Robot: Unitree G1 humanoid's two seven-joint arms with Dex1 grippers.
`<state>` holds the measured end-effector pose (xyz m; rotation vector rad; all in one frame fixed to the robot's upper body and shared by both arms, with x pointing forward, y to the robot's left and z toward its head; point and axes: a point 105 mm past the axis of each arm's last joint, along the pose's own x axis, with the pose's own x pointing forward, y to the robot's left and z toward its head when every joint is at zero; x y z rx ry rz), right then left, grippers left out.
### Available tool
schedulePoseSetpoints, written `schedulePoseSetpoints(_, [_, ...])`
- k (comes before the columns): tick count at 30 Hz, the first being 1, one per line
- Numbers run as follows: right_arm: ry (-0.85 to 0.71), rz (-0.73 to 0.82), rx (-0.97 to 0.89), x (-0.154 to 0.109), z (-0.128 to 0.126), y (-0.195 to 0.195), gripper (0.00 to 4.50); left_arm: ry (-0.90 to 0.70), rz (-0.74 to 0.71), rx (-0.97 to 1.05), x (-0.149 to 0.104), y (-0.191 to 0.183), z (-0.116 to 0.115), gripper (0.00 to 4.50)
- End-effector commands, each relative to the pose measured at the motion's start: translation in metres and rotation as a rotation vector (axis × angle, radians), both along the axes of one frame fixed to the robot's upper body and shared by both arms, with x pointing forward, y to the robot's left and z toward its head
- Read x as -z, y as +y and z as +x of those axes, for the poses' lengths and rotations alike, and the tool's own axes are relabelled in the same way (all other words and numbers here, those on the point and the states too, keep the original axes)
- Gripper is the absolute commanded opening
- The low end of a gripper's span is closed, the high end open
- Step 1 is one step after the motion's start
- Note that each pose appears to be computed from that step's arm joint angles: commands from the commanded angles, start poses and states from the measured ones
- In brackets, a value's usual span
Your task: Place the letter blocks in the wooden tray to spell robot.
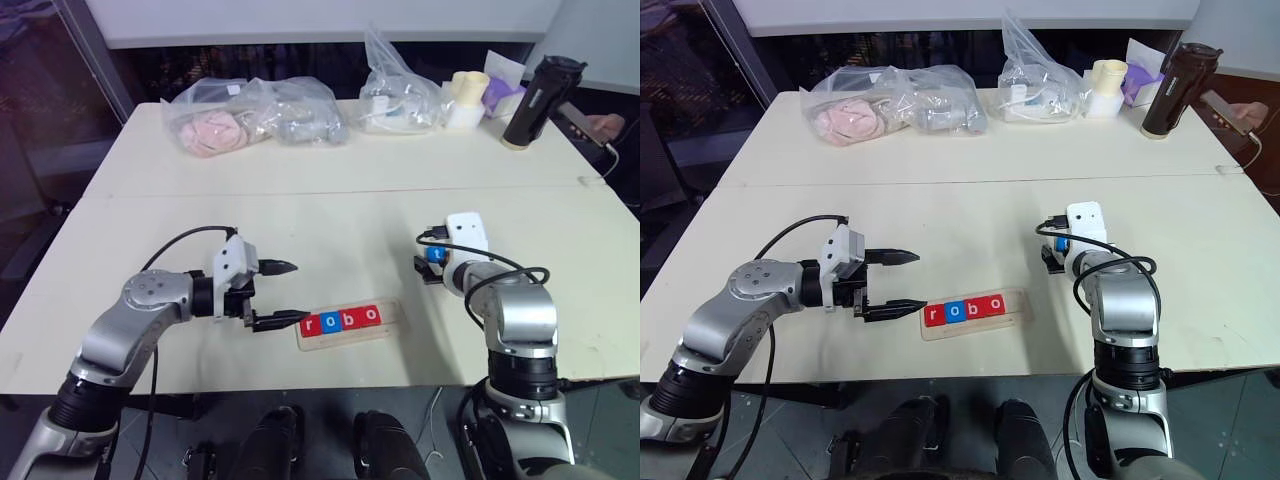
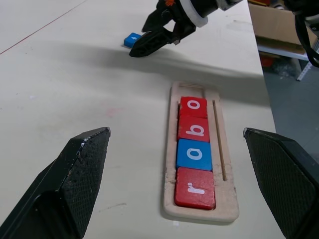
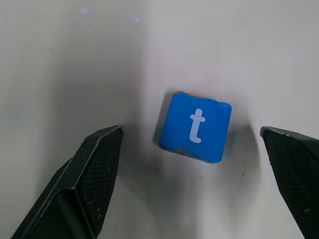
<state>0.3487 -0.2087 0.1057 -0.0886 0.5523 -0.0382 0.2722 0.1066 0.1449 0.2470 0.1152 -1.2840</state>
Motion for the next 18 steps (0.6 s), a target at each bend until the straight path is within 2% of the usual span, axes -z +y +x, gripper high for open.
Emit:
schedulePoseSetpoints(1, [-0.013, 0.016, 0.04, -0.003, 0.004, -0.007, 4.23, -0.052, -0.008, 0.012, -0.01, -0.002, -0.001, 4.5])
schedulePoseSetpoints(4, [-0.02, 0.026, 0.051, -0.004, 0.007, -0.007, 3.08, -0.051, -0.011, 0.009, -0.01, -0.002, -0.002, 4.5])
schedulePoseSetpoints(7, [-0.031, 0.023, 0.039, -0.006, 0.009, -0.005, 1.52, -0.051, -0.013, 0.007, -0.01, -0.003, -0.001, 4.5])
schedulePoseSetpoints(8, [-0.032, 0.022, 0.037, -0.007, 0.008, -0.004, 1.13, -0.051, -0.014, 0.007, -0.009, -0.003, -0.001, 4.5])
schedulePoseSetpoints(13, [-0.028, -0.008, 0.018, -0.01, 0.0, -0.006, 1.15, -0.049, -0.017, 0.008, -0.01, -0.004, -0.002, 4.5])
schedulePoseSetpoints(18, [0.042, -0.01, -0.081, -0.013, -0.053, 0.001, 1.15, -0.028, -0.02, 0.018, -0.005, -0.004, -0.005, 4.5])
